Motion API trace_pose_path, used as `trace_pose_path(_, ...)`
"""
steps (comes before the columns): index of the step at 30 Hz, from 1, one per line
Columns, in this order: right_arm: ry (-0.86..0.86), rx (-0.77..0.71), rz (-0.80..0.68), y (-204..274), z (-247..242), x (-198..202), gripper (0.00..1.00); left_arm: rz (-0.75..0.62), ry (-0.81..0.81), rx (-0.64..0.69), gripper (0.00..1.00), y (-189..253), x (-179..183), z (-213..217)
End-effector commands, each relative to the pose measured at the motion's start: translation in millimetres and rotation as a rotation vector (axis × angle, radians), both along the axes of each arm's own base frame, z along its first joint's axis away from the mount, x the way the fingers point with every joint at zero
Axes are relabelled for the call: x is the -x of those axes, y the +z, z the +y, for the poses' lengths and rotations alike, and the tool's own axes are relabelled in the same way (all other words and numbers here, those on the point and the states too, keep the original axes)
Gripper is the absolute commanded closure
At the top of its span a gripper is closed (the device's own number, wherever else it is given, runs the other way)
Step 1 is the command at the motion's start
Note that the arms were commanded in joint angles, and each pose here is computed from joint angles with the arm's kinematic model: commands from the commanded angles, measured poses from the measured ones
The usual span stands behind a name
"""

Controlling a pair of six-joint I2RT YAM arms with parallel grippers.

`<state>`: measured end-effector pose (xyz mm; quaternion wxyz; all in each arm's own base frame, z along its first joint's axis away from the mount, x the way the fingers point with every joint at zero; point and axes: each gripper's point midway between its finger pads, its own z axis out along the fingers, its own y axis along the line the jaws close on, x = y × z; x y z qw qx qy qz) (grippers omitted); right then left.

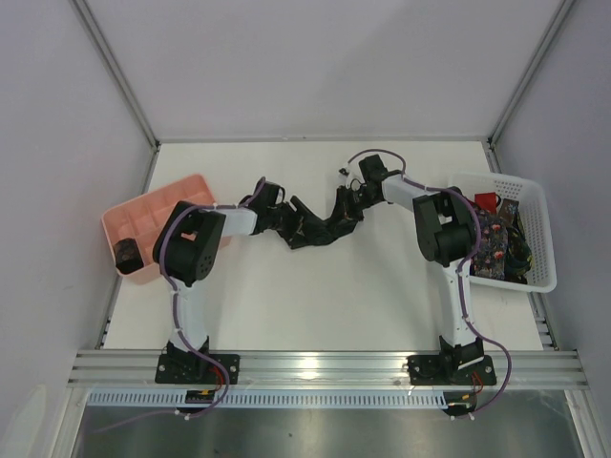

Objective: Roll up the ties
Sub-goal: Roll the tie

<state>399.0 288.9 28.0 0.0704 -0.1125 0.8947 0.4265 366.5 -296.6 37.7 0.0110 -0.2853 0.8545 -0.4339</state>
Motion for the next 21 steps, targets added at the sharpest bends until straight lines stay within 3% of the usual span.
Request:
trace_pose_path(1, -0.026, 0.083, -0.022, -28.4, -9.2, -12.4, 0.92, 0.077, 0.018, -0.040, 0.26, -17.8, 0.1, -0.5)
trace_pose_path(7, -0.028, 0.089, -0.023, -28.9, -8.8, -14.3, 0.92, 0.091, 0.026, -0.019, 0.36, -20.1, -2.4, -3.6)
trace_pose_path(12, -0.024, 0.101, -0.015, -32.7, -8.6, -11.4, 0.92, 0.085, 0.017, -0.019, 0.59, -23.4, -5.1, -5.8)
trace_pose_path(16, -0.024, 0.103, -0.012, -31.1, -7.1, -11.4, 0.91, 0.076, -0.005, -0.020, 0.86, -27.1, -4.9, -6.9)
trace_pose_path(21, -0.040, 0.113, -0.020, -23.9, -4.7, -15.0, 0.85, 0.044, -0.045, -0.038, 0.97, -34.0, -2.8, -5.5)
